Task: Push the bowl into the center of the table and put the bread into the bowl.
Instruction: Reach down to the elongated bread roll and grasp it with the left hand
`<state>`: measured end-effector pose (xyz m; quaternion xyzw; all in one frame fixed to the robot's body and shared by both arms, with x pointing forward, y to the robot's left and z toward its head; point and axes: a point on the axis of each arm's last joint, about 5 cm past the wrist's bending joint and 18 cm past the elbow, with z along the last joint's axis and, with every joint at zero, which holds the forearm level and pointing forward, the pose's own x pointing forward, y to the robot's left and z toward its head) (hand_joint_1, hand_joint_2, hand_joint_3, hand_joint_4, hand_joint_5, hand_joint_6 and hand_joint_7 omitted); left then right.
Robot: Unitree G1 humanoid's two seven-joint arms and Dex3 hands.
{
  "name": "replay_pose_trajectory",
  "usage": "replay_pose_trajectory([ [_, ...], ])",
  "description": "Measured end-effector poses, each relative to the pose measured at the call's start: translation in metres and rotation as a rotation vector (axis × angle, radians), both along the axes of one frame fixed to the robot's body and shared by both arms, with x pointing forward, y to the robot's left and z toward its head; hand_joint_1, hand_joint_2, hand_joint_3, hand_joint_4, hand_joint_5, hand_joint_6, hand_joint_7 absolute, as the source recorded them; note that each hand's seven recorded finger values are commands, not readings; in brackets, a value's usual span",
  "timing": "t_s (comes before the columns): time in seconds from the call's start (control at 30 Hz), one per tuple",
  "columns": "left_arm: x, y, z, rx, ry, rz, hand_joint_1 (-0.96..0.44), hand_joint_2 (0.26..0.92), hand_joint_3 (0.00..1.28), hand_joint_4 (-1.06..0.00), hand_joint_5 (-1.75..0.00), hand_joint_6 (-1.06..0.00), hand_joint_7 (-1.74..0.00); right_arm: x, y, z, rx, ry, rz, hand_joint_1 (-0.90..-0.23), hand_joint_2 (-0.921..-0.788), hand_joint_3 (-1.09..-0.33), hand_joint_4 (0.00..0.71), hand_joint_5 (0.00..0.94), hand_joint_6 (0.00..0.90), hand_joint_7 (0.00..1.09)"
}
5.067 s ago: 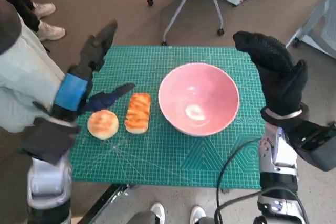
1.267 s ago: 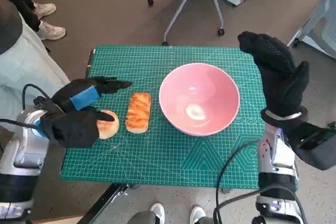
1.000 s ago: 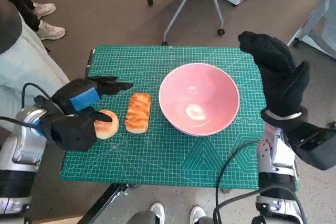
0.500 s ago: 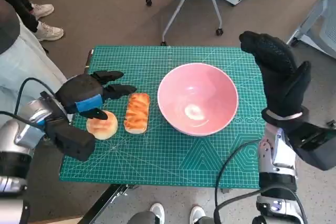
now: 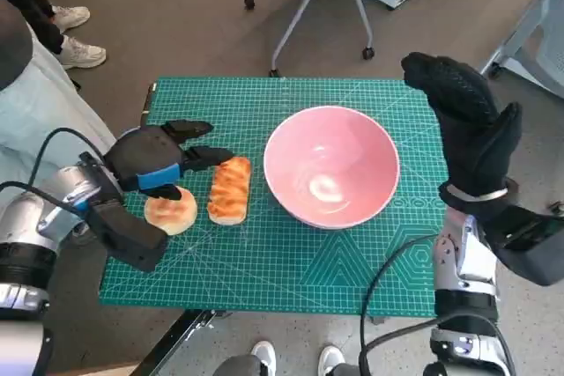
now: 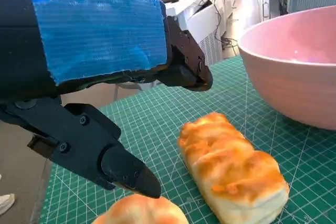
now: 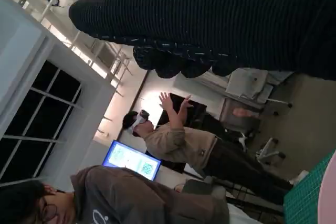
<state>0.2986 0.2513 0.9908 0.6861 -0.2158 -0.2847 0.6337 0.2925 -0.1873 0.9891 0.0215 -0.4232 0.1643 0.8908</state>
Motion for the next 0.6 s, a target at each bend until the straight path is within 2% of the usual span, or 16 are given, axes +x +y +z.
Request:
replay_pose_trajectory([
  [0.6,0.004,-0.016,-0.014,0.027,0.078,-0.038,-0.37,0.722,0.0,-0.38,0.0,-0.53,0.0,-0.0005,-0.001,0.001,-0.005,-0.004,-0.003,-0.675,-0.921,-0.756,0.195,0.0,0.112,0.43],
])
